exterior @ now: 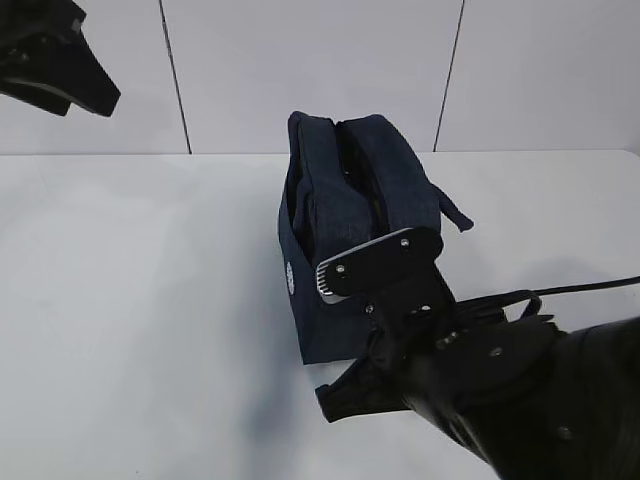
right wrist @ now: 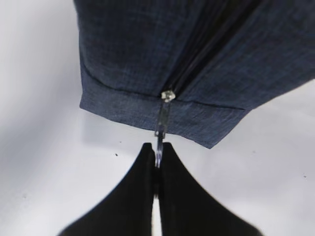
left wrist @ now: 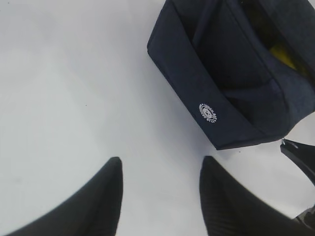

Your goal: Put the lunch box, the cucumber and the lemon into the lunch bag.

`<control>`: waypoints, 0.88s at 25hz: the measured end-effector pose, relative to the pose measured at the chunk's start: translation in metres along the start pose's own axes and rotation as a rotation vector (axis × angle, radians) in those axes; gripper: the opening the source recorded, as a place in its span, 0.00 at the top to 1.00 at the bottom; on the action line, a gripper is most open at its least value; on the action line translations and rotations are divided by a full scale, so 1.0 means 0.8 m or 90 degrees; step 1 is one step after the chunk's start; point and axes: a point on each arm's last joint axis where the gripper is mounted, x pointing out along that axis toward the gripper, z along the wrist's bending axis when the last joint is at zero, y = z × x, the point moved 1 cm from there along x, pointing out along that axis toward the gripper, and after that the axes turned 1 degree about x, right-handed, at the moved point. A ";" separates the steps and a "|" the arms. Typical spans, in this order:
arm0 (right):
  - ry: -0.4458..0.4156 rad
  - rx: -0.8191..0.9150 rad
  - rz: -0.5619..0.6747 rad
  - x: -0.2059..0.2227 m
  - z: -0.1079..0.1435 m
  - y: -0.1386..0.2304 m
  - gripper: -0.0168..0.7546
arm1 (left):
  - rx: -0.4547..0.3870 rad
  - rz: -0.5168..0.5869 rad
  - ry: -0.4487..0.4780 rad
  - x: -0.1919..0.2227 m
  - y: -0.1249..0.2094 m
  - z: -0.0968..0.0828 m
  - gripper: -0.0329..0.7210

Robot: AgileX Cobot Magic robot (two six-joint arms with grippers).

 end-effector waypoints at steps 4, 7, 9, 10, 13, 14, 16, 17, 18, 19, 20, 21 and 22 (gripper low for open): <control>-0.007 -0.015 0.013 -0.011 -0.004 -0.003 0.97 | 0.000 0.000 0.000 0.000 0.000 0.000 0.47; -0.012 -0.034 0.028 -0.017 -0.005 -0.005 0.97 | 0.000 0.000 0.000 0.000 0.000 0.000 0.47; -0.019 -0.050 0.042 -0.019 -0.002 -0.008 0.97 | 0.000 0.000 0.000 0.000 0.000 0.000 0.47; -0.018 -0.060 0.051 -0.020 -0.002 -0.010 0.97 | 0.000 0.000 0.000 0.000 0.000 0.000 0.47; -0.009 -0.091 0.079 -0.025 -0.001 -0.017 0.97 | 0.000 0.000 0.000 0.000 0.000 0.000 0.47; -0.004 -0.105 0.089 -0.027 -0.001 -0.020 0.97 | 0.000 0.000 0.000 0.000 0.000 0.000 0.47; 0.004 -0.134 0.109 -0.031 -0.001 -0.027 0.97 | 0.000 0.000 0.000 0.000 0.000 0.000 0.47; 0.008 -0.151 0.119 -0.033 -0.002 -0.031 0.97 | 0.000 0.000 0.000 0.000 0.000 0.000 0.47; 0.014 -0.162 0.128 -0.035 -0.002 -0.034 0.97 | 0.000 0.000 0.000 0.000 0.000 0.000 0.47; 0.016 -0.178 0.131 -0.038 -0.002 -0.040 0.97 | 0.000 0.000 0.000 0.000 0.000 0.000 0.47; 0.020 -0.192 0.136 -0.041 -0.002 -0.045 0.97 | 0.000 0.000 0.000 0.000 0.000 0.000 0.47; 0.025 -0.207 0.140 -0.043 -0.003 -0.050 0.97 | 0.000 0.000 0.000 0.000 0.000 0.000 0.47; 0.027 -0.217 0.142 -0.045 -0.003 -0.055 0.97 | 0.000 0.000 0.000 0.000 0.000 0.000 0.47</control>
